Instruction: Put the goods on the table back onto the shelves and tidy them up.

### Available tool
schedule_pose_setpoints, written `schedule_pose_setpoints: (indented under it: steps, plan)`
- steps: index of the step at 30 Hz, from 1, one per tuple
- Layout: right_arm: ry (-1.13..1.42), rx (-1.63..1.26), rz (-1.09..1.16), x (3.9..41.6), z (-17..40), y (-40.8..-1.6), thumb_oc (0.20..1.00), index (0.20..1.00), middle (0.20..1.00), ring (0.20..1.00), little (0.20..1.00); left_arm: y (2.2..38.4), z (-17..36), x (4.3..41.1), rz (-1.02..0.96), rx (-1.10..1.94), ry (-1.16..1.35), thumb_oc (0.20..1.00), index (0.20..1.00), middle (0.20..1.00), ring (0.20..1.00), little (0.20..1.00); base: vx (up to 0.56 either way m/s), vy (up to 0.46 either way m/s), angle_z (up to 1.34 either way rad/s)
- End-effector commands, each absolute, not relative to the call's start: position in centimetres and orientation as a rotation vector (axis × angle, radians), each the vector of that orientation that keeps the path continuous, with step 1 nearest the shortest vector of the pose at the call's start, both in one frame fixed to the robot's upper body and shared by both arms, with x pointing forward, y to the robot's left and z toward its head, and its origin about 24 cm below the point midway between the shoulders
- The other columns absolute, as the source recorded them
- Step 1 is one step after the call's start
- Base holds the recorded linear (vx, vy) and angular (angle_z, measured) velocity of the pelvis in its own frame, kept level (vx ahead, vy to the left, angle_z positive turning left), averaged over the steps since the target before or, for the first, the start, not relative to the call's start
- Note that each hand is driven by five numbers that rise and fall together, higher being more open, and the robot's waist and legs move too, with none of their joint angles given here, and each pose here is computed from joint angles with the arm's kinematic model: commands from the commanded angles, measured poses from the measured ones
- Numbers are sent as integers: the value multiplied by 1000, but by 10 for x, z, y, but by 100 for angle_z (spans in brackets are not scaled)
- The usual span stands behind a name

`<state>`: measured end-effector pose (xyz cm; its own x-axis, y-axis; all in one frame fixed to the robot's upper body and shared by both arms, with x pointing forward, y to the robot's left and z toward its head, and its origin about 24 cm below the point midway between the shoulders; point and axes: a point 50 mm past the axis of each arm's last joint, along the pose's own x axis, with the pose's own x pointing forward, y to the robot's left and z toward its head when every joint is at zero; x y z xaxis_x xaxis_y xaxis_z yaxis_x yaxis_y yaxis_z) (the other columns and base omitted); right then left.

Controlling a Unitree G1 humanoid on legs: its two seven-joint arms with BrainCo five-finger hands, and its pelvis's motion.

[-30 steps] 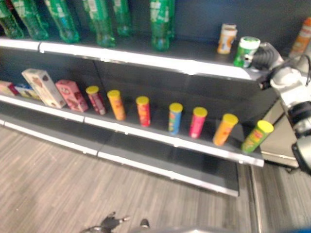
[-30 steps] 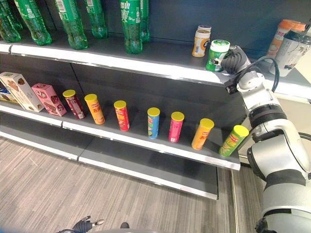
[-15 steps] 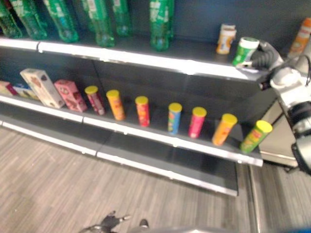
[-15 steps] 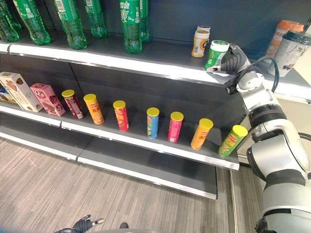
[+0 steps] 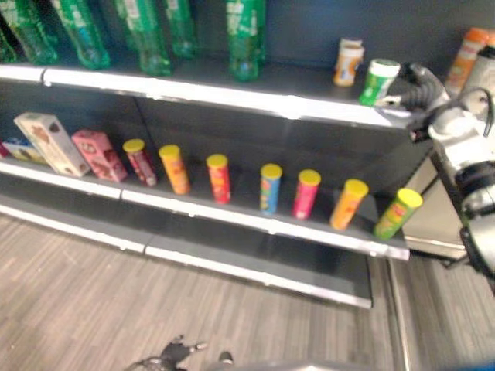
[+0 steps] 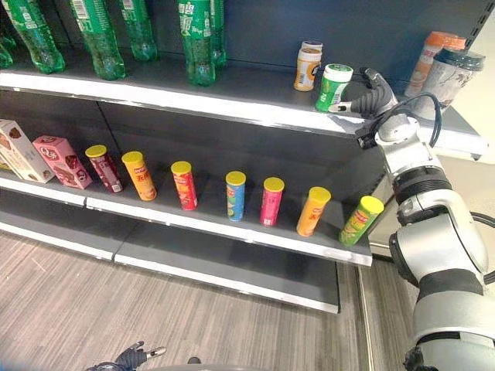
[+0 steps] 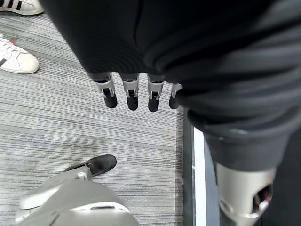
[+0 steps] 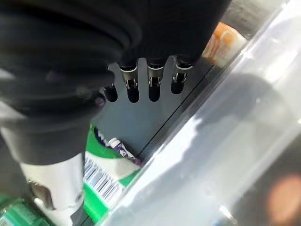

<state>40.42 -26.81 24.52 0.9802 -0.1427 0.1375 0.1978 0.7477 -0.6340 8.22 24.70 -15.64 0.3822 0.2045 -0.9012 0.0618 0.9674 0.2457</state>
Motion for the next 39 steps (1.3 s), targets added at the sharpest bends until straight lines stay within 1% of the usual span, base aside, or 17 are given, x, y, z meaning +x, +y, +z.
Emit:
schedule_pose_setpoints:
  steps: [1, 13, 20, 30, 39]
  plan:
    - [-208, -668, -228, 406, 297, -259, 1000, 1000, 1000, 1000, 1000, 262, -146, 112, 86, 343, 1109, 1000, 1000, 1000, 1000, 1000, -22, 27, -5]
    - [-218, -633, -174, 409, 292, -248, 1000, 1000, 1000, 1000, 1000, 262, -147, 106, 94, 330, 1124, 1000, 1000, 1000, 1000, 1000, -1, 3, -1]
    - [-227, -607, -131, 412, 290, -235, 1000, 1000, 1000, 1000, 1000, 262, -148, 104, 101, 320, 1129, 1000, 1000, 1000, 1000, 1000, 0, 0, 0]
    - [-200, -622, -135, 414, 285, -233, 1000, 1000, 1000, 1000, 1000, 263, -147, 108, 114, 316, 1121, 1000, 1000, 1000, 1000, 1000, 0, 0, 0]
    - [-176, -645, -127, 420, 279, -218, 1000, 1000, 1000, 1000, 1000, 266, -146, 107, 133, 315, 1124, 1000, 1000, 1000, 1000, 1000, 0, 0, 0]
